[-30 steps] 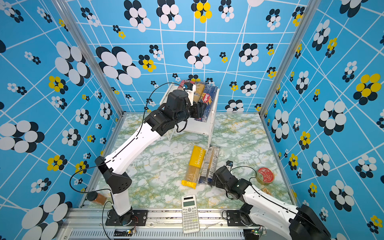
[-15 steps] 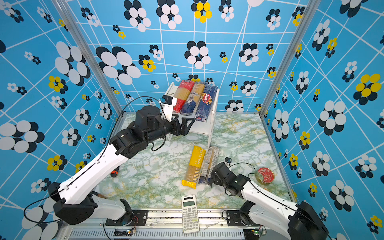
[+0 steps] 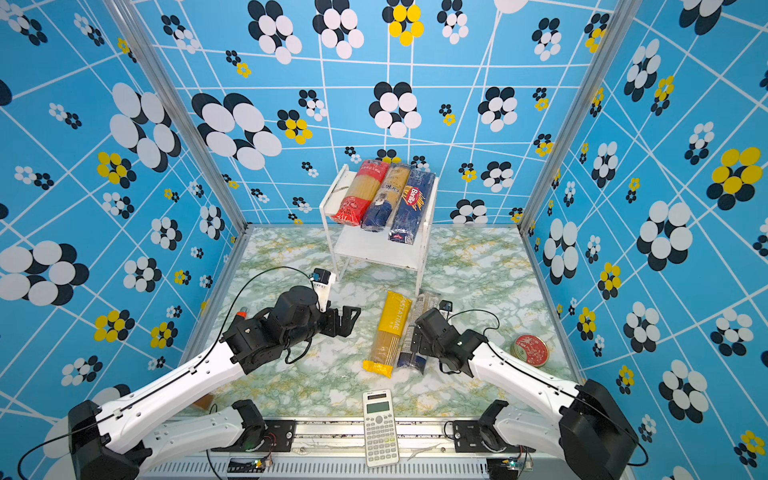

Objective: Place and organize the pasta boxes and bags onto the shelf

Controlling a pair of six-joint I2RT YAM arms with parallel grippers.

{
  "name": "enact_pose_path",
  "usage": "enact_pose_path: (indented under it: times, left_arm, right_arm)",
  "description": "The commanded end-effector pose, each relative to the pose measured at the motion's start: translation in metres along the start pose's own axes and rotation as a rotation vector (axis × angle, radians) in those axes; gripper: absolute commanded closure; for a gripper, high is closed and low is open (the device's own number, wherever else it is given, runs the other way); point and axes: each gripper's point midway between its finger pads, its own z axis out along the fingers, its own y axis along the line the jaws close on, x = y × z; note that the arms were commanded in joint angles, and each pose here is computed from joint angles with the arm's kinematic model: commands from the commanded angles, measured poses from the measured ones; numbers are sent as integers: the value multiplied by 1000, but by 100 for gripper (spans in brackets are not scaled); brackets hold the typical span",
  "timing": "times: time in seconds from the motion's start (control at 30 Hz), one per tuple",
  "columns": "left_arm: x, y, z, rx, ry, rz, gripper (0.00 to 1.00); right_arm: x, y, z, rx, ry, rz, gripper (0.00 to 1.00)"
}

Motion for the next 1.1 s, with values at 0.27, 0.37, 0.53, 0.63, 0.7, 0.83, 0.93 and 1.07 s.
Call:
enact_pose_path:
  times: [0.27,0.37,0.53,0.63,0.7,0.83,0.93,1.07]
  left_arm:
    - [57,32,15,-73,79,-81,1]
    - [64,30,22,-62,109,-82,1]
    - [73,23,33,-32,156,-87,1]
    - [79,23,39,-32,180,-92,1]
    - [83,23,42,-33,196,-95,1]
    - [88,23,47,-32,217,-100,1]
    - [92,23,50,-37,231,-102,1]
    - [97,24,54,-39,252,-108,1]
  right_arm:
    - [-10,24,15,9,52,-11,1]
    - [-6,29,23,2,72,-5,1]
    - [-2,34,30,22,92,-28,1]
    - [1,34,33,52,104,-60,1]
    - [2,32,35,76,110,-79,1]
    - [4,34,38,101,112,-109,1]
    - [4,34,38,126,107,-126,1]
    - [3,37,35,158,88,-160,1]
